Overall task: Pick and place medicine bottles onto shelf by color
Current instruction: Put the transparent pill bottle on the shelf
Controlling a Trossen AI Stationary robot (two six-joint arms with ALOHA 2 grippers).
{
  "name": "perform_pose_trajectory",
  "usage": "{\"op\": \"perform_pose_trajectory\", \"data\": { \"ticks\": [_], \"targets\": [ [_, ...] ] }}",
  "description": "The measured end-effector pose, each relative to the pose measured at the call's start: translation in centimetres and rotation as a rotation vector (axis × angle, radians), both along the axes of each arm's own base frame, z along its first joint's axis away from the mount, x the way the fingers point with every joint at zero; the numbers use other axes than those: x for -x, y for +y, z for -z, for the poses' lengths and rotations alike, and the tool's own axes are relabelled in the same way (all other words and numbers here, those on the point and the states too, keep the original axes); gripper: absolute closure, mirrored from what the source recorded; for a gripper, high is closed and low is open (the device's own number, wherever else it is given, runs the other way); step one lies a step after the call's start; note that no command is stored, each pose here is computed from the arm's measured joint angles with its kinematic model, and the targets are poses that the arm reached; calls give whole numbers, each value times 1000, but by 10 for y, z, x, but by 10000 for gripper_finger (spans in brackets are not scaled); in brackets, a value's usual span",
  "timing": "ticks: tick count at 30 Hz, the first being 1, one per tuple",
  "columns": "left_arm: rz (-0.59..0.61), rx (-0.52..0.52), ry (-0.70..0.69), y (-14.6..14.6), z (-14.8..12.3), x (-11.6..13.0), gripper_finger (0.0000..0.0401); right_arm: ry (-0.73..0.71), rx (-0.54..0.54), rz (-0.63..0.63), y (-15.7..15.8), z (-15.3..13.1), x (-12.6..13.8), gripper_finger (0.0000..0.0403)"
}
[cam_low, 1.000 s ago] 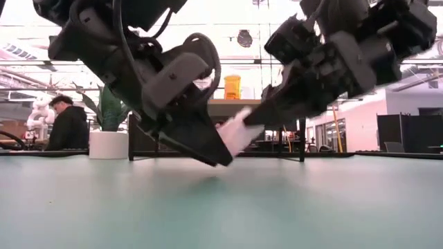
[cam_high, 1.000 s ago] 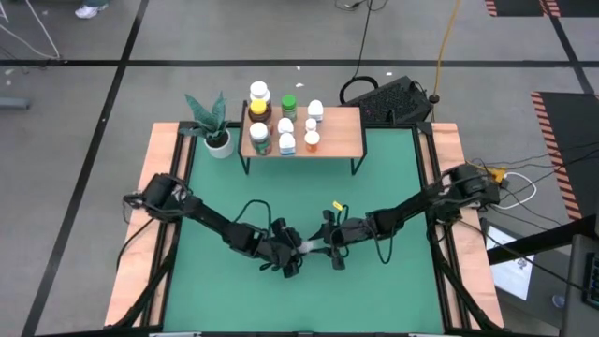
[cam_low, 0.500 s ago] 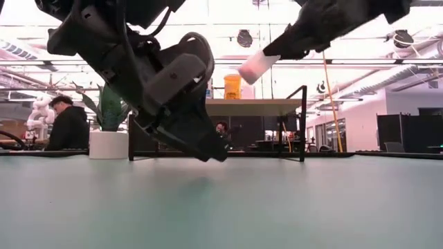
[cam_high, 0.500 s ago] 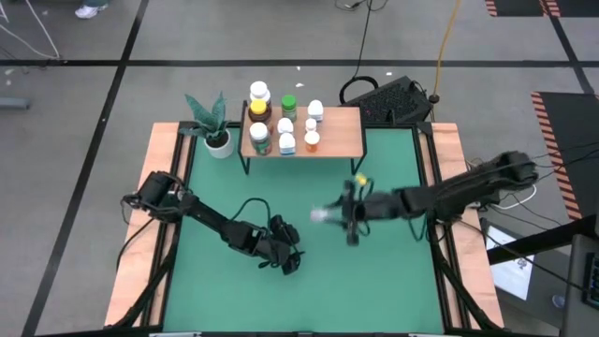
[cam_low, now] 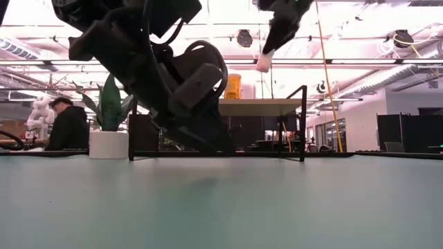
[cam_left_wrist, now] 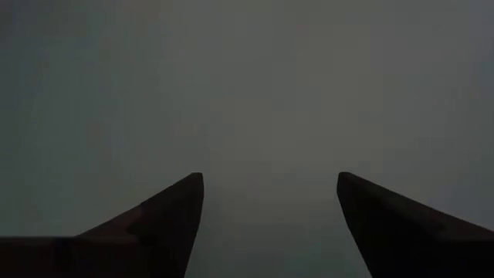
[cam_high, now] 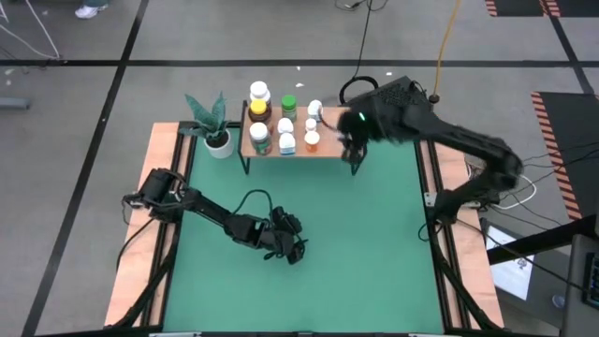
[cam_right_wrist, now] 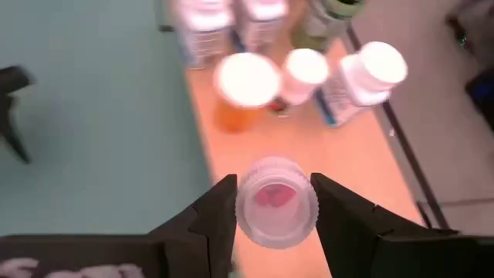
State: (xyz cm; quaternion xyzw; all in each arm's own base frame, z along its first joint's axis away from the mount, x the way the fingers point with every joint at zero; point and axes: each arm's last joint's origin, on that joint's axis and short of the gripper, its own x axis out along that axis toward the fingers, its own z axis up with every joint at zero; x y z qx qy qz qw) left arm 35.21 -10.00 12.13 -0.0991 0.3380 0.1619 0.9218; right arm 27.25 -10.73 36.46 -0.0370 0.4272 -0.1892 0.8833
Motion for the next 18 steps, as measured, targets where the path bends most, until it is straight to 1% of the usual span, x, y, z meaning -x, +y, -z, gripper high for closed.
{"op": "perform_pose_trajectory", "data": {
  "ticks": [4, 9, 11, 14, 18],
  "targets": [
    [6, 2, -1, -1, 0, 0, 101, 93, -93, 18, -46, 4, -17, 258],
    [21, 3, 7, -5, 0, 2, 100, 229, -145, 24, -86, 33, -31, 258],
    [27, 0, 19, -7, 1, 3, 100, 271, -164, 30, -95, 43, -33, 258],
    [29, 1, 33, -9, 2, 5, 100, 294, -180, 40, -102, 50, -34, 258],
    [29, 1, 36, -9, 2, 5, 100, 293, -178, 31, -102, 50, -34, 257]
  ]
}}
